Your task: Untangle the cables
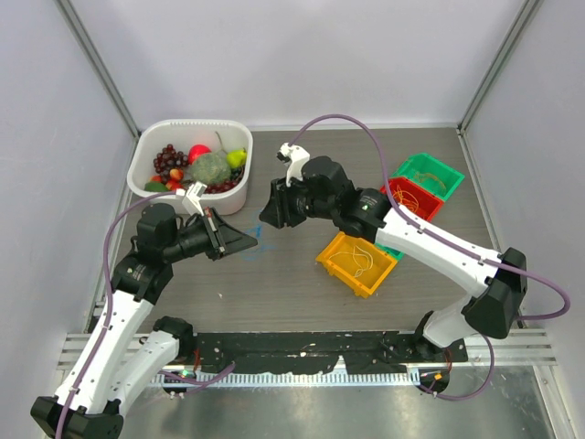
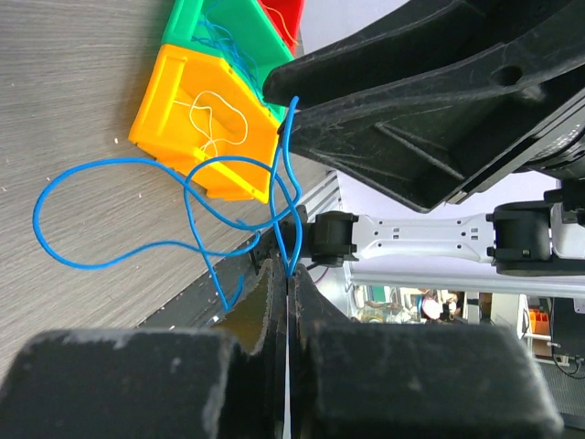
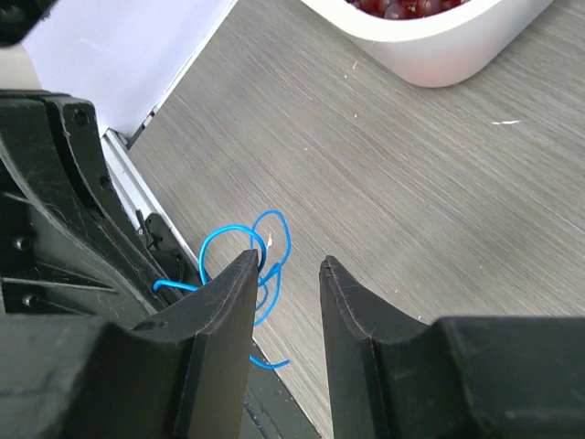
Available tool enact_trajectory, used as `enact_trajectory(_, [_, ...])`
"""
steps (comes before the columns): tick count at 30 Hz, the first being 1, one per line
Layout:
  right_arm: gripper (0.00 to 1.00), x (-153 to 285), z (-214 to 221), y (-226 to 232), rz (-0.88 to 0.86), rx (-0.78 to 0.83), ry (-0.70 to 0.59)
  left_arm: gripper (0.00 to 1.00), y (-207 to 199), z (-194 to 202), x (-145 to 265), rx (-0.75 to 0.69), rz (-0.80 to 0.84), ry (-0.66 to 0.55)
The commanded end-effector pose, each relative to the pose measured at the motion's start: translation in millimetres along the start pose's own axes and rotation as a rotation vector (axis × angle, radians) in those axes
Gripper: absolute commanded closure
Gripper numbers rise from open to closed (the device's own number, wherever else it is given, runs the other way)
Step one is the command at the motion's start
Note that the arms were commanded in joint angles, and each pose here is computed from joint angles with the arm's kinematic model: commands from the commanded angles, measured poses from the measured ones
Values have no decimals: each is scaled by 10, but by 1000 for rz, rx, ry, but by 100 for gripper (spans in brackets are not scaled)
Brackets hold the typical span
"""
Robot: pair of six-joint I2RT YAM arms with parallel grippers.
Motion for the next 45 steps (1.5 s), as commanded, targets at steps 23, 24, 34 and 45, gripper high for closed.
enact_trajectory(23, [54,-379,-160,95,129,-178,-440,100,17,32,38,49,-6,-66])
enact_trajectory(24, [53,-401,-184,77,148,-213,-482,100,39,48,64,54,-34,-95])
enact_trajectory(34, [52,-595,-914,-695,574,-508,-730,100,-17,149,410,-26,-130,-308])
enact_trajectory(45, [51,-2,-954,-1945,571,-148,-245,100,0,149,379,-3,-139,-283])
Point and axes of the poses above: each gripper's point midway between its finger pads, its own x axis back along the fingers, its own y axis along the line the jaws close on, z = x × y, the point moved 10 cm from there along x, back along the fingers, and after that the axes turned 1 degree about -x, right-handed, at the moved point
